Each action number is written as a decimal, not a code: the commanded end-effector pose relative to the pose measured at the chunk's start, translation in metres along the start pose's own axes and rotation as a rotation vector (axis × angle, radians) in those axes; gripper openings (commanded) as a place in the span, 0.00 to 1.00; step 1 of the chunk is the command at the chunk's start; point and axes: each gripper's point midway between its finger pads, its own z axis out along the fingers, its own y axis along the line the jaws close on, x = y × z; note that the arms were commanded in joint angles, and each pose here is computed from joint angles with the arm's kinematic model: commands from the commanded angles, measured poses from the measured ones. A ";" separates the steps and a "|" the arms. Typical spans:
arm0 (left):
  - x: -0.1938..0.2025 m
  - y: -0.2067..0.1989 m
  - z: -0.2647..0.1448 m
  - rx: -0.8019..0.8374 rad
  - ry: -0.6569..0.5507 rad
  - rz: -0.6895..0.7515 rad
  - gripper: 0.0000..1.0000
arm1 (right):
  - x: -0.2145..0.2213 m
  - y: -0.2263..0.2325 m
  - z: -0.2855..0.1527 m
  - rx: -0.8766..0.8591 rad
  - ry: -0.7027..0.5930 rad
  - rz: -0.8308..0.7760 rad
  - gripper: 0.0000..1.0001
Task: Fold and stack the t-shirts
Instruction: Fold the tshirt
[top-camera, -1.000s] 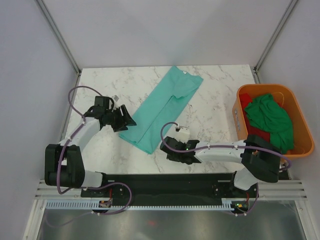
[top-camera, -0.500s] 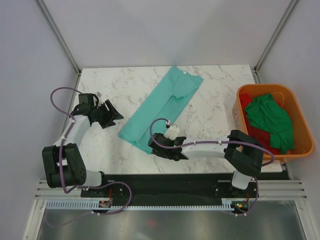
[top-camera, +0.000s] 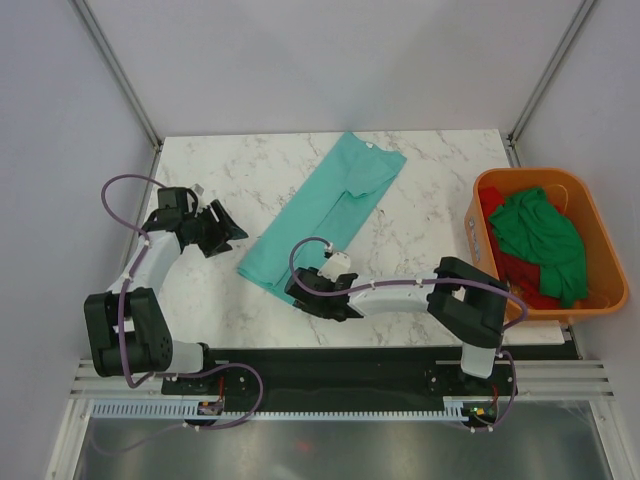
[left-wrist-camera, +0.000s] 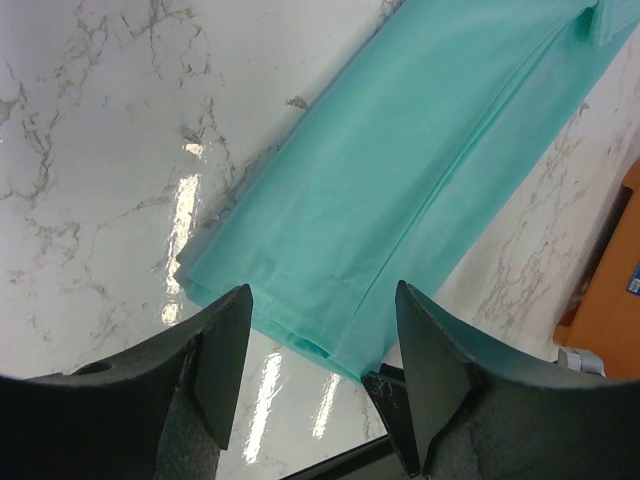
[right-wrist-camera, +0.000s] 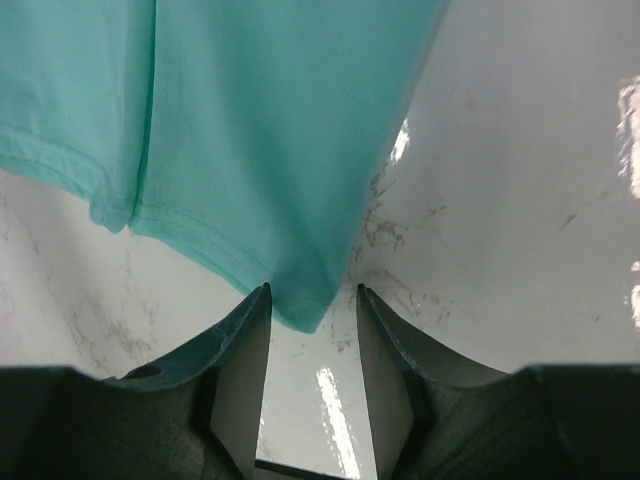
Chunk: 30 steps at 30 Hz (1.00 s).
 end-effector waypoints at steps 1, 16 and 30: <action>-0.004 -0.010 -0.008 0.040 -0.027 0.038 0.67 | 0.011 0.009 0.000 -0.002 0.030 0.015 0.47; 0.020 -0.040 -0.015 0.149 0.015 0.118 0.66 | 0.010 -0.049 -0.021 0.083 0.035 -0.141 0.00; 0.177 -0.058 0.000 0.146 0.302 0.253 0.67 | 0.000 -0.218 -0.105 0.222 0.158 -0.306 0.05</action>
